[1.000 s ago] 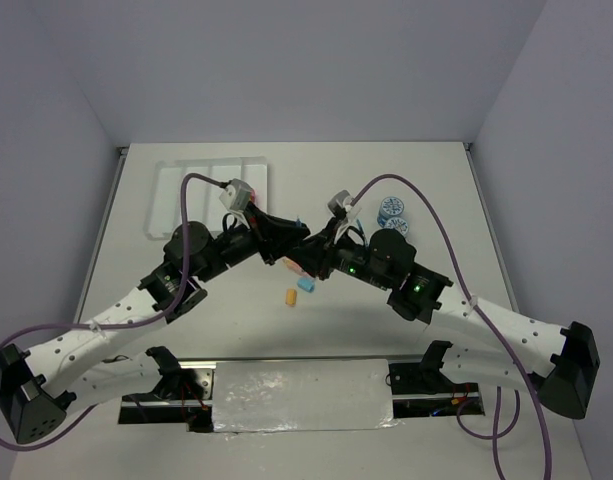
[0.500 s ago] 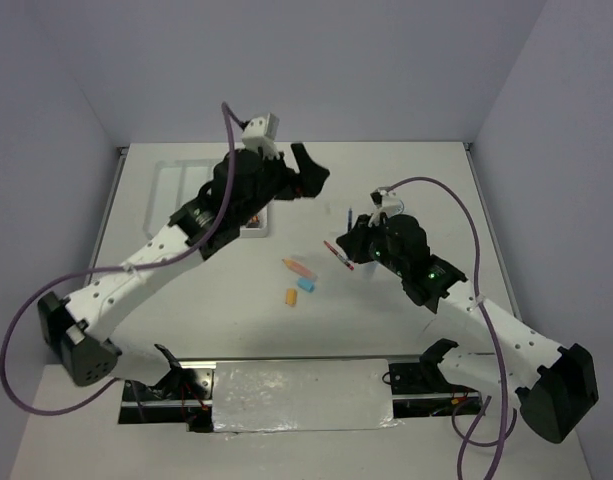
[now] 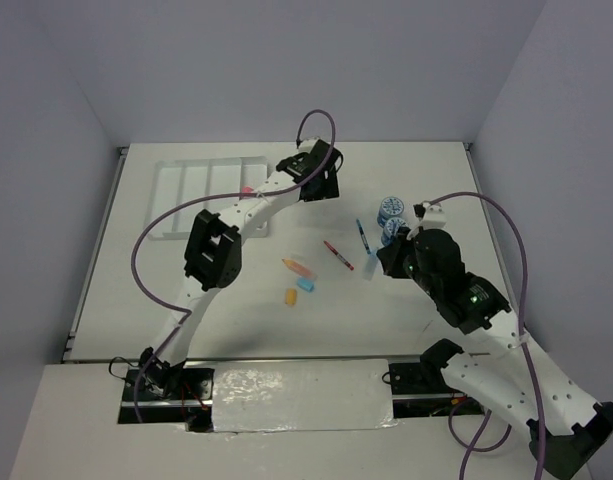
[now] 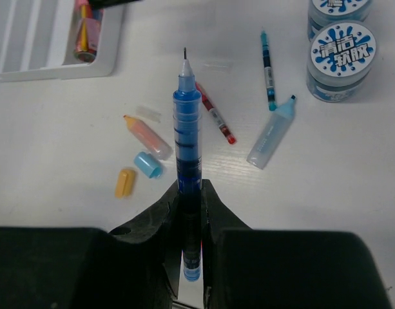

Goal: Sort the stationery into containers
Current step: Close the pen cap on the pen.

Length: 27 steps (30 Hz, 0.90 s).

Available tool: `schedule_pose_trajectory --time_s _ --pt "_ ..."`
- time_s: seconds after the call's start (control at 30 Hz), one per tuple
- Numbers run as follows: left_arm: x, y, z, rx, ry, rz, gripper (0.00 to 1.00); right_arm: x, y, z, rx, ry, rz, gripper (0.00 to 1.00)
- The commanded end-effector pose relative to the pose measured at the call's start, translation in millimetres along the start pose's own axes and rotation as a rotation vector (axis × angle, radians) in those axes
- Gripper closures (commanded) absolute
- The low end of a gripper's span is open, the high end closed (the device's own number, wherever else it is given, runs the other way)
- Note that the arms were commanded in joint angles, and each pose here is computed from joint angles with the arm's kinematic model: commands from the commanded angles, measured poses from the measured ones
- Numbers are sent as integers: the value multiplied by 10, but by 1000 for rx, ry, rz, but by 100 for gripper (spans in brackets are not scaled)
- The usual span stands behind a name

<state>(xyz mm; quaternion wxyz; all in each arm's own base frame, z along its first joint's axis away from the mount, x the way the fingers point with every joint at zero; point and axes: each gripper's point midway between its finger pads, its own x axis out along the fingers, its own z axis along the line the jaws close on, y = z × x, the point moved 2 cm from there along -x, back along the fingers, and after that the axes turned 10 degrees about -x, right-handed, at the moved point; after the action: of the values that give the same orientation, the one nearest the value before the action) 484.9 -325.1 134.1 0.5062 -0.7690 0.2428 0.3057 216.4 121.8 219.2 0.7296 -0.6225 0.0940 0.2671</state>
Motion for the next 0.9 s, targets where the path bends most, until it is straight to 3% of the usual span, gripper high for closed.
schedule_pose_trajectory --time_s 0.0,0.2,0.37,0.53,0.87 --pt "-184 -281 -273 -25 120 -79 6 -98 45 56 -5 -56 23 100" --pt "143 -119 -436 -13 158 -79 7 -163 172 234 -7 -196 45 100" --pt "355 55 -336 -14 77 -102 10 -293 104 252 -4 -229 0 100" --pt "532 189 -436 13 122 -97 12 -450 51 299 1 -281 -31 100" --pt "682 411 -273 74 21 -98 26 -667 9 370 13 -365 -83 100"
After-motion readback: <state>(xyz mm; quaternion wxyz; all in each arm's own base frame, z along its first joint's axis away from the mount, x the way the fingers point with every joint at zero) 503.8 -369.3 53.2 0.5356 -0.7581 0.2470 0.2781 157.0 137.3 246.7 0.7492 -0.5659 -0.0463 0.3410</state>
